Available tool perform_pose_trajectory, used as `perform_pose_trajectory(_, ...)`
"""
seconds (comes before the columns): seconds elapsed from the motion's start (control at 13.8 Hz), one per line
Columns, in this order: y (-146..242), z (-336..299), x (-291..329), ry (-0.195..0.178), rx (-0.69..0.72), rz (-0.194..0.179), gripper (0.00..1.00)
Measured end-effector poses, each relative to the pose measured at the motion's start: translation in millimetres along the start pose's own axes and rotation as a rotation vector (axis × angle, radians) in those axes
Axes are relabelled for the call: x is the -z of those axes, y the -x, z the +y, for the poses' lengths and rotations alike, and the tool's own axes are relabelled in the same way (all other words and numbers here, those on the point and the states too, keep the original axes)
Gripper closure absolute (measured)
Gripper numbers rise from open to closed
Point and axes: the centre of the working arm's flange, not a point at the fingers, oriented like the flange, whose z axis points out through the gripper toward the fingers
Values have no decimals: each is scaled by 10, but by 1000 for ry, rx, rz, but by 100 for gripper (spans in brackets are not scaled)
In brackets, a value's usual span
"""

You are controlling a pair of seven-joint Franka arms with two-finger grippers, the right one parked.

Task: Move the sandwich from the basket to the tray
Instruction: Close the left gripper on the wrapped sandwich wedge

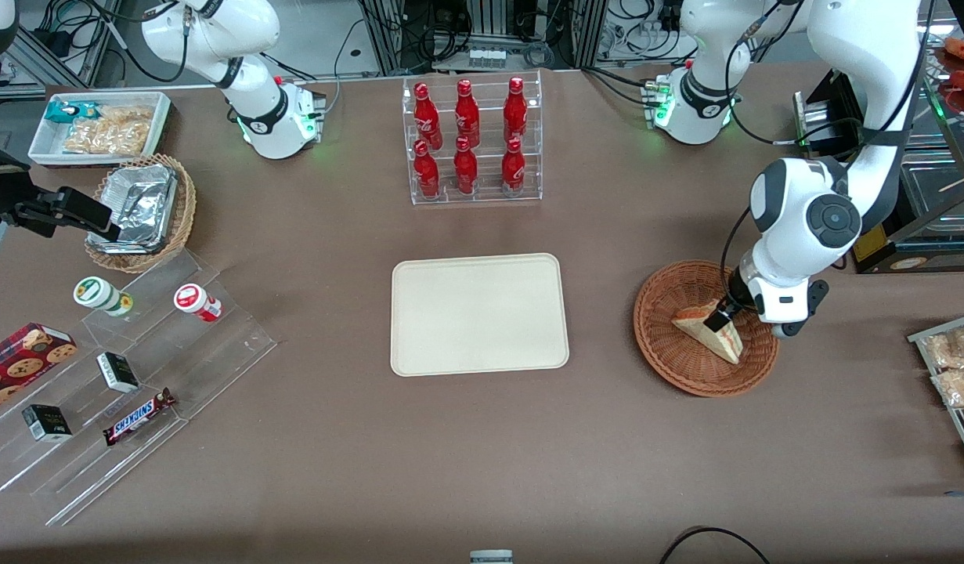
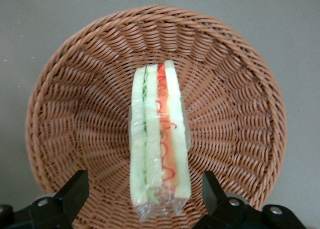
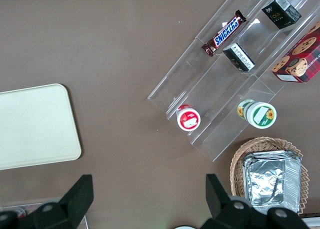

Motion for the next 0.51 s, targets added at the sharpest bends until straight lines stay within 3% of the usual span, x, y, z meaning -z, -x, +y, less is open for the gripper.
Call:
perform_pose_trajectory(0.36, 45, 52, -267, 6, 2, -8, 0)
perform_pose_trajectory(0.51, 50, 51, -311, 3, 2, -12, 19)
